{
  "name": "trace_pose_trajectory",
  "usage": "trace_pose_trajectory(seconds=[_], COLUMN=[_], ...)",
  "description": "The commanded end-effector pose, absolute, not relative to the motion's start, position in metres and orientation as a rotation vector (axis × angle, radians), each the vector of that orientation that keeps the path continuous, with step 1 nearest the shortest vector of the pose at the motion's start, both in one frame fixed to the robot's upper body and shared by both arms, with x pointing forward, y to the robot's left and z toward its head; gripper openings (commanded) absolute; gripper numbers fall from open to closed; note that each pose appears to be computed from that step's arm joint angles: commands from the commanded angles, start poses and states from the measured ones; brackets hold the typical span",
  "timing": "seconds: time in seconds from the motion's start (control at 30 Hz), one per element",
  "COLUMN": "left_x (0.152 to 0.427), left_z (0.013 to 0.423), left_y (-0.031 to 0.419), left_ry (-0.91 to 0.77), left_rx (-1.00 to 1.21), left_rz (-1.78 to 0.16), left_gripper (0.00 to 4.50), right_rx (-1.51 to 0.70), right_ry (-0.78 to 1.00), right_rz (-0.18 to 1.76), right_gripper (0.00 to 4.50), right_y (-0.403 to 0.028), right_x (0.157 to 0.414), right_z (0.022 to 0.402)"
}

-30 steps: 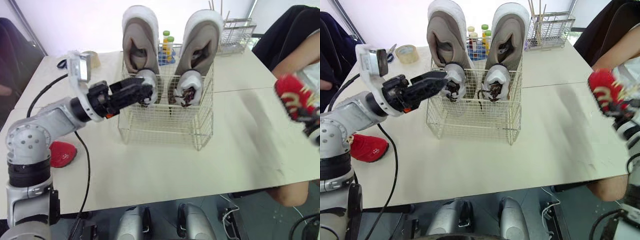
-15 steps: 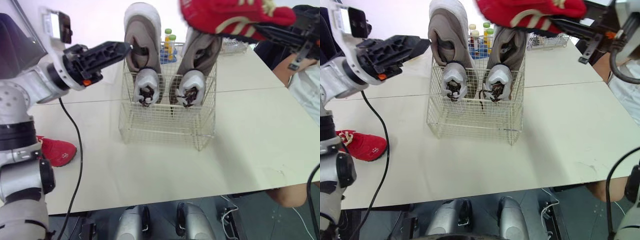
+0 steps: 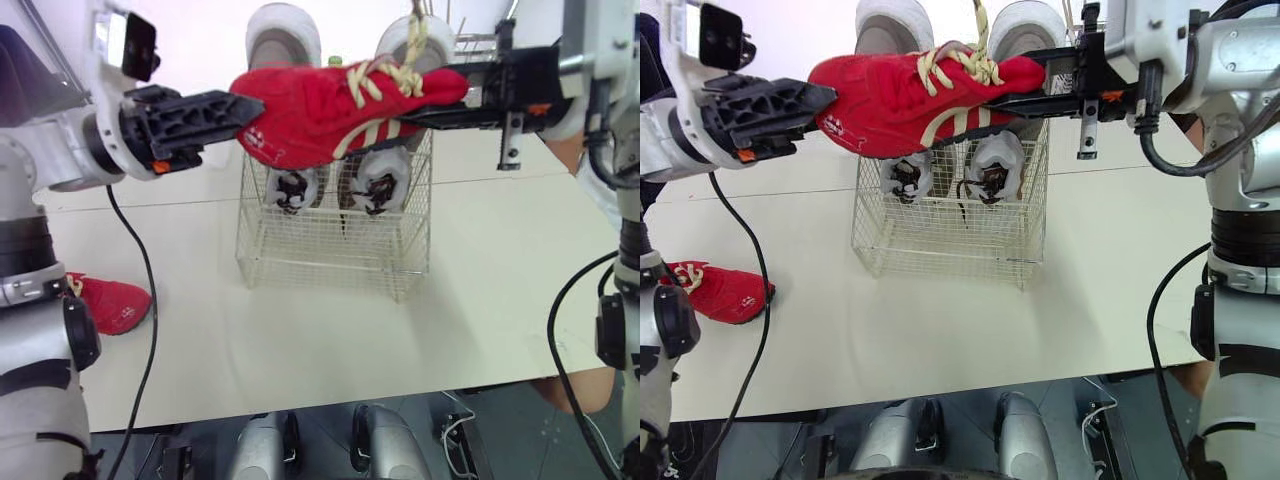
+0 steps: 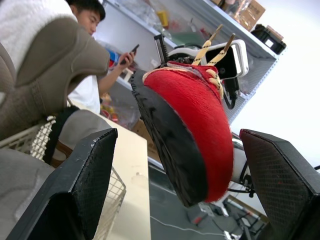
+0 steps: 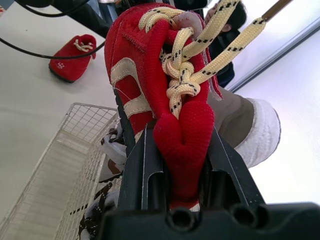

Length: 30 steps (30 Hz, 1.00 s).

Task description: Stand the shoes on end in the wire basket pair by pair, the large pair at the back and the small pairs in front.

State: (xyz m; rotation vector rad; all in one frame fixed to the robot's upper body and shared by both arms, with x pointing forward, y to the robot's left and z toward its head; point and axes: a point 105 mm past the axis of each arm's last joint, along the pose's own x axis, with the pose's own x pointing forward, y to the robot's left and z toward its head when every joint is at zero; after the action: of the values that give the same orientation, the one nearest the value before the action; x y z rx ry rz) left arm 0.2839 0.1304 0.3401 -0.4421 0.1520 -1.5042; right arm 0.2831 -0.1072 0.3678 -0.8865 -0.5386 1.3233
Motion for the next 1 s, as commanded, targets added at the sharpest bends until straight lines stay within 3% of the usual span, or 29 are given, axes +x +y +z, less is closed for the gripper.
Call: trace_pose_trajectory(seconds=[0.03, 0.13, 0.3, 0.37, 0.43, 0.7, 0.73, 0.9, 1.0], left_x=[0.275, 0.273, 0.271, 0.272, 0.273, 0.276, 0.274, 0.267, 0.262], left_z=[0.345, 0.341, 0.339, 0.336, 0.331, 0.338, 0.342, 0.355, 0.357], left_y=[0.13, 0.128, 0.126, 0.126, 0.126, 0.139, 0.14, 0.142, 0.138], left_ry=[0.127, 0.141, 0.147, 0.152, 0.152, -0.003, -0.041, -0.23, -0.314], left_rx=[-0.415, -0.415, -0.429, -0.453, -0.46, -0.525, -0.534, -0.627, -0.696], left_rz=[-1.526, -1.531, -1.545, -1.539, -1.523, -1.412, -1.399, -1.359, -1.341], left_gripper=[4.09, 3.23, 0.86, 0.36, 0.32, 0.31, 0.31, 0.31, 0.31], right_rx=[-0.922, -0.925, -0.909, -0.902, -0.9, -0.559, -0.467, 0.065, 0.293], right_ry=[-0.603, -0.602, -0.6, -0.59, -0.57, -0.314, -0.295, -0.278, -0.283], right_rz=[1.324, 1.333, 1.336, 1.335, 1.329, 1.35, 1.353, 1.284, 1.244], right_gripper=[0.2, 0.2, 0.2, 0.2, 0.2, 4.17, 4.43, 4.43, 4.43], right_y=[-0.103, -0.101, -0.098, -0.098, -0.099, -0.132, -0.138, -0.173, -0.177], right_x=[0.273, 0.272, 0.271, 0.271, 0.271, 0.264, 0.262, 0.268, 0.278], right_z=[0.378, 0.377, 0.378, 0.377, 0.375, 0.386, 0.391, 0.418, 0.41])
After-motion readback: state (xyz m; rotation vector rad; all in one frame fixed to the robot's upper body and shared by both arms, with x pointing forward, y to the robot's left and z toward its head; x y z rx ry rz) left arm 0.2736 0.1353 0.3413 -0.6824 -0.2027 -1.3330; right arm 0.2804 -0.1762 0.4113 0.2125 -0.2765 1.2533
